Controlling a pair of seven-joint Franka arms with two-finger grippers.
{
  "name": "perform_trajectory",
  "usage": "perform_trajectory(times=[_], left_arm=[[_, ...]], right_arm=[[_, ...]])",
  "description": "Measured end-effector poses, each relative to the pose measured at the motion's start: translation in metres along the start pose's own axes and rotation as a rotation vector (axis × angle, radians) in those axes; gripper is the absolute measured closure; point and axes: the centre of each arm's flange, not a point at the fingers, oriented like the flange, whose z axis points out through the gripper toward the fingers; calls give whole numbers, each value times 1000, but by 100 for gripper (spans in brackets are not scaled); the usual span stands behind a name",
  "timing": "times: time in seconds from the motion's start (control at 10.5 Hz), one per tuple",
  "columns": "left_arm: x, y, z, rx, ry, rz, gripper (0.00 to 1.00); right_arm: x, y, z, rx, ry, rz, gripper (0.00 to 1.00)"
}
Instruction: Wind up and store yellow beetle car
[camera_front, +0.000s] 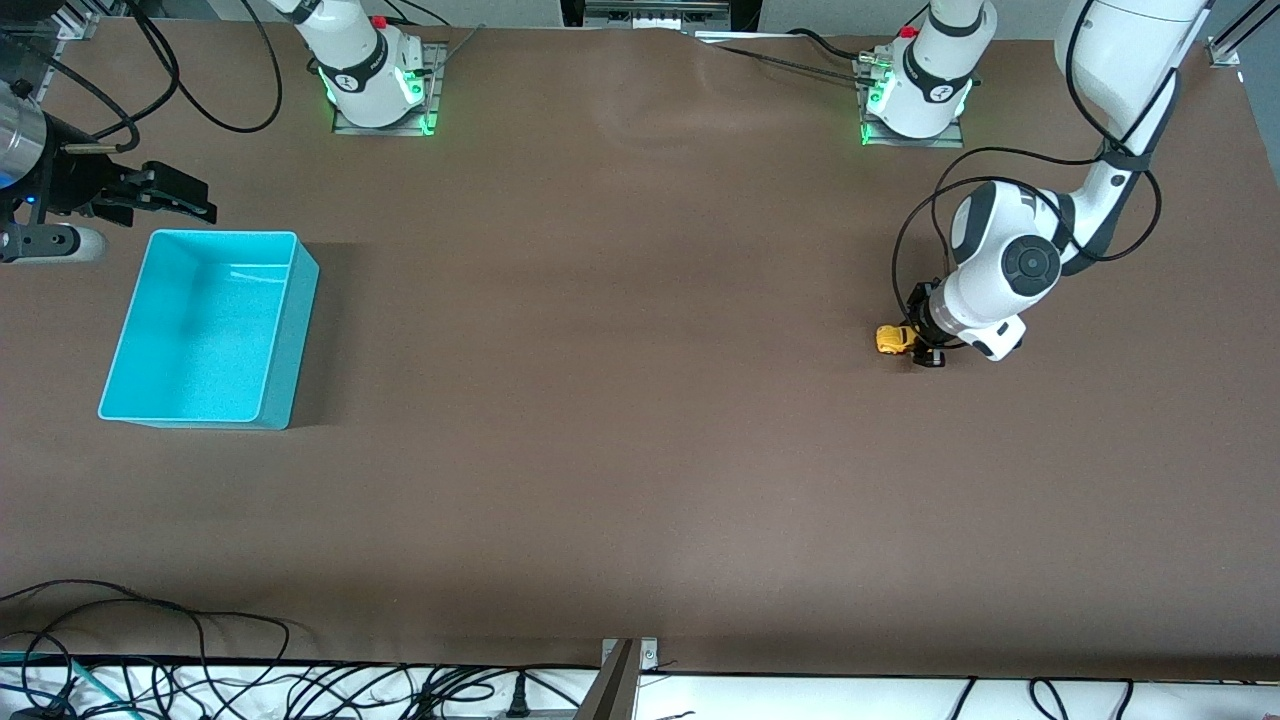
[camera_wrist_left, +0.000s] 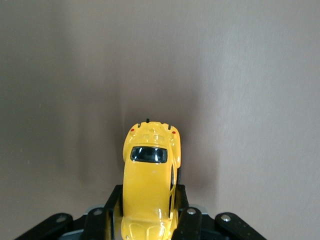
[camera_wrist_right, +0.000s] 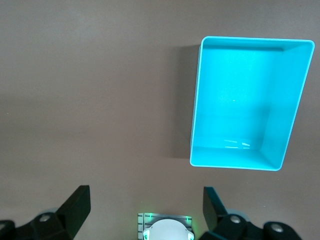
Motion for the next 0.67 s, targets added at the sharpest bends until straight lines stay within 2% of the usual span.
perform_trajectory(times=[0.67], left_arm=[[68,15,-1,8,64,-17,55]], right_arm=[[0,0,0,0,0,0,0]])
